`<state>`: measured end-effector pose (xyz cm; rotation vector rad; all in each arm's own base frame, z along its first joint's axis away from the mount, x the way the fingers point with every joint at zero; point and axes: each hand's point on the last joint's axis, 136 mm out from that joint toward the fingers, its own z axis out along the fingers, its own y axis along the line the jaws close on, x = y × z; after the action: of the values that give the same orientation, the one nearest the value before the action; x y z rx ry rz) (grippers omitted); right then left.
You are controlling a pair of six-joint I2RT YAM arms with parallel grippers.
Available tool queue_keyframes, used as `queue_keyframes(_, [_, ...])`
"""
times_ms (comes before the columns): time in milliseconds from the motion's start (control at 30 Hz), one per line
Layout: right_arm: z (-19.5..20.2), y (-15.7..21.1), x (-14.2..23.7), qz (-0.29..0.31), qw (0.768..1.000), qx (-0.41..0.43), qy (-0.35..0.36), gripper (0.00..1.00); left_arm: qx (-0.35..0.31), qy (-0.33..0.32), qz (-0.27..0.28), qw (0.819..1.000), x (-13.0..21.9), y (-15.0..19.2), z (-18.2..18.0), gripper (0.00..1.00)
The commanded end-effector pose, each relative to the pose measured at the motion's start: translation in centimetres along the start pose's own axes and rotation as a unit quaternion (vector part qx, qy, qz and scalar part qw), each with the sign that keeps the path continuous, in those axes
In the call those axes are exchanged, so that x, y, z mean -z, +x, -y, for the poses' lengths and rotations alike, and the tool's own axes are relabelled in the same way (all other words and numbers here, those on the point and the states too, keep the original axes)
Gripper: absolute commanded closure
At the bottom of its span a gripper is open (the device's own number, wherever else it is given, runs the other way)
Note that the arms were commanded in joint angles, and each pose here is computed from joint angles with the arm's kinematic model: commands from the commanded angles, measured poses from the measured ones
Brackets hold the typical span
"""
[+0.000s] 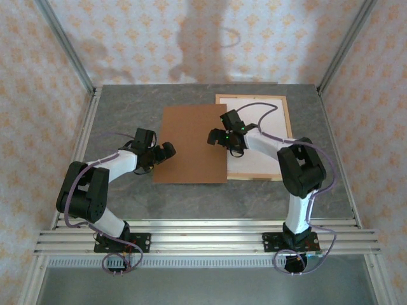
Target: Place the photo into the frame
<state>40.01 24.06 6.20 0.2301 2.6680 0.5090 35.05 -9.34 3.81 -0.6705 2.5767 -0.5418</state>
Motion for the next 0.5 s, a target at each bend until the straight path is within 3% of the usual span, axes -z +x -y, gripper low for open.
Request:
queue_keyframes(0, [-3.1,-1.0,1.4,0.019,0.997,0.017,-0.074,0.02,-0.009,-0.011,-0.01,1.0,0.6,0.1,-0.2,0.02])
queue_keyframes(467, [-4.6,-0.7,0.9,0.013,0.992,0.013,-0.123,0.04,-0.017,-0.019,-0.016,1.0,0.0,0.3,-0.5,0.03])
